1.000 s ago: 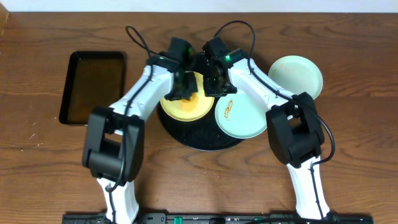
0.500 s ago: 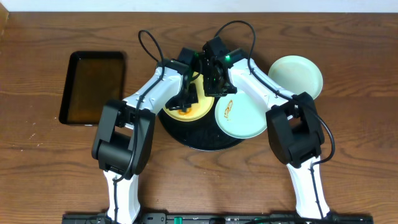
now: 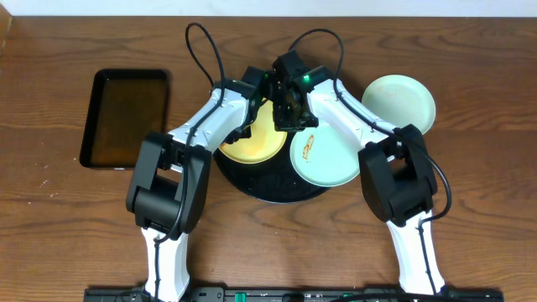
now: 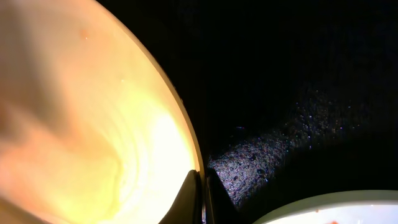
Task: Clean dirty plates on tray and stack at the side
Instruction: 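Continue scrubbing the yellow plate surface with the left gripper sponge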
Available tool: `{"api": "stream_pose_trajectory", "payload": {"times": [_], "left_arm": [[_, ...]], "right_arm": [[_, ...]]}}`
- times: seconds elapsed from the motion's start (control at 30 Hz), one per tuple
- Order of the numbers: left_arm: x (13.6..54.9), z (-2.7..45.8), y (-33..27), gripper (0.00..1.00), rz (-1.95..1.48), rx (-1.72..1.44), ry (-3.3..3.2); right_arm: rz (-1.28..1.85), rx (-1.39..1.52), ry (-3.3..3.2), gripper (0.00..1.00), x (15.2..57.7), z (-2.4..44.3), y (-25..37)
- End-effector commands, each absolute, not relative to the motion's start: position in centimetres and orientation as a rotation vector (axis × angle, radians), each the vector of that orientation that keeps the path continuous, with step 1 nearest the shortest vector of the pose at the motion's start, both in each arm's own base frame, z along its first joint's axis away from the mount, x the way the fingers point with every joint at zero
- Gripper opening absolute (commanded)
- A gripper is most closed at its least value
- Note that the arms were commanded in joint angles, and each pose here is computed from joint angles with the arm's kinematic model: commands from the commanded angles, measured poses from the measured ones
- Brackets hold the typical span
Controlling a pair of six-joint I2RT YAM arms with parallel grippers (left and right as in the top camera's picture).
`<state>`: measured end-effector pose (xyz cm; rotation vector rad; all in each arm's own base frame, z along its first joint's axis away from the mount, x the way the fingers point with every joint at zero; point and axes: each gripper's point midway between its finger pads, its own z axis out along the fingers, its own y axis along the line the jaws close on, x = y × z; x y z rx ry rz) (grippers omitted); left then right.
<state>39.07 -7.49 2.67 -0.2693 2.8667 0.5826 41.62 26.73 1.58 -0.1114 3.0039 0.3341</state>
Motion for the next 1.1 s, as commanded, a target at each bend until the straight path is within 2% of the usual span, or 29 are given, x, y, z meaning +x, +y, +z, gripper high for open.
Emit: {"api": "stream_pose_trajectory", "payload": {"times": [0.0, 0.37, 0.57, 0.9, 1.0, 1.07], "left_arm": [[40.6, 4.9, -5.4, 0.08, 0.694, -0.299, 2.761], [39.8, 2.4, -15.0, 0.08, -0.109, -0.299, 2.993], [40.2, 2.5, -15.3, 0.08, -0.128, -0.295, 2.979], [39.7, 1.6, -19.7, 0.08, -0.448, -0.152, 2.997], [39.8, 1.6, -19.6, 0.08, -0.436, -0.151, 2.993], [40.4, 1.3, -18.1, 0.08, -0.304, -0.169, 2.968]], "right_arm": [[0.243, -0.060, 2.992, 0.01, 42.7, 1.0, 25.0], [0.244, -0.060, 2.992, 0.01, 42.7, 1.0, 25.0], [0.244, -0.061, 2.992, 0.01, 42.7, 1.0, 25.0], [0.246, -0.062, 2.990, 0.01, 42.7, 1.1, 25.1], [0.245, -0.062, 2.991, 0.01, 42.7, 1.0, 25.1], [0.244, -0.061, 2.993, 0.01, 42.7, 1.0, 25.0]]}}
